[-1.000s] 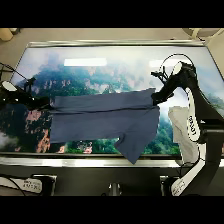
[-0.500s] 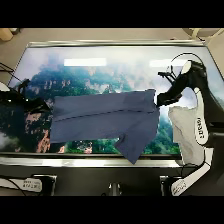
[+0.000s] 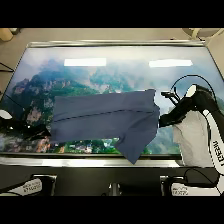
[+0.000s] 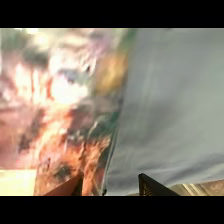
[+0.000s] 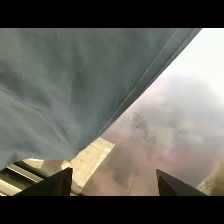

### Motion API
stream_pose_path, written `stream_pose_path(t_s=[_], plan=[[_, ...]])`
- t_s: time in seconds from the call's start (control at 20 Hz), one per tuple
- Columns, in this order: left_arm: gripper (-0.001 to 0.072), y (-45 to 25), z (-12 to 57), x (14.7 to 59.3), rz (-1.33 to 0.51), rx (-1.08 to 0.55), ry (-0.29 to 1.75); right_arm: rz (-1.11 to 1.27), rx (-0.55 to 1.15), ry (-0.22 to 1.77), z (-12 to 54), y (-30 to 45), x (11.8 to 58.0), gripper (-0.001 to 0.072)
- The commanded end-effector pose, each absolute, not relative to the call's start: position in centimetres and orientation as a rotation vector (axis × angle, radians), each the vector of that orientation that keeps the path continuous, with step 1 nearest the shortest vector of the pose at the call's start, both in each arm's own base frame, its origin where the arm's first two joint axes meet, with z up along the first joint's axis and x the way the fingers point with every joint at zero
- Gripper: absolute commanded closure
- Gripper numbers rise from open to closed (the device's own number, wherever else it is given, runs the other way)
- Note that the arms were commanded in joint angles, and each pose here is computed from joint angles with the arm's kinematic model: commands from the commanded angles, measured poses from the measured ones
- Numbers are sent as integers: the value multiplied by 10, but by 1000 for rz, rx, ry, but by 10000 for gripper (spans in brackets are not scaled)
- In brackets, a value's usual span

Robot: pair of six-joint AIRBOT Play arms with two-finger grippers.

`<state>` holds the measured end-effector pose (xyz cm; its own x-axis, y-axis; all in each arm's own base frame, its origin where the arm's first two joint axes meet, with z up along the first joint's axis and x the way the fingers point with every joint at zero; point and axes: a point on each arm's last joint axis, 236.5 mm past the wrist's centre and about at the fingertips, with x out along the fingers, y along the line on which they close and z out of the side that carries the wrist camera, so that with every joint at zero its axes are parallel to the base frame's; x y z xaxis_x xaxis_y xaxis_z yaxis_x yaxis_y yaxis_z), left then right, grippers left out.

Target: Fold the shirts.

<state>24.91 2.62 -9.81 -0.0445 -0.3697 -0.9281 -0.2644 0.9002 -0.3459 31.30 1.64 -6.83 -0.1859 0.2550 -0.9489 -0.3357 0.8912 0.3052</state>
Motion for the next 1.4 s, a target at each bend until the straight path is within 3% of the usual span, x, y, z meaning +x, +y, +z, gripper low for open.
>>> stream_pose_path(t_s=[0.0, 0.25, 0.3, 0.4, 0.45, 0.75, 0.85, 1.0, 1.05, 1.1, 1.15, 1.35], plan=[[264, 23, -110, 239, -79, -498, 1627, 530, -77, 1657, -75, 17, 306, 189], [275, 3, -110, 253, -115, -537, 1585, 560, -13, 1644, -75, 32, 302, 186], [348, -2, -113, 254, -115, -538, 1586, 574, 26, 1629, -77, 41, 297, 178], [606, -7, -117, 253, -117, -529, 1595, 555, 65, 1595, -85, 49, 283, 170], [677, -7, -117, 254, -119, -526, 1594, 549, 78, 1593, -90, 52, 274, 170], [678, -8, -116, 254, -121, -526, 1593, 559, 263, 1547, -111, 84, 253, 173], [679, -8, -115, 254, -122, -525, 1592, 548, 314, 1551, -116, 90, 248, 205], [678, -7, -115, 254, -121, -524, 1588, 547, 378, 1551, -117, 99, 243, 405], [678, -7, -114, 255, -120, -523, 1584, 555, 388, 1560, -116, 101, 241, 501], [678, -7, -113, 256, -120, -522, 1582, 566, 395, 1574, -115, 103, 237, 665], [678, -7, -113, 256, -120, -522, 1581, 574, 393, 1581, -114, 103, 235, 695], [679, -2, -94, 270, -118, -491, 1509, 601, 263, 1472, -91, 93, 261, 697]])
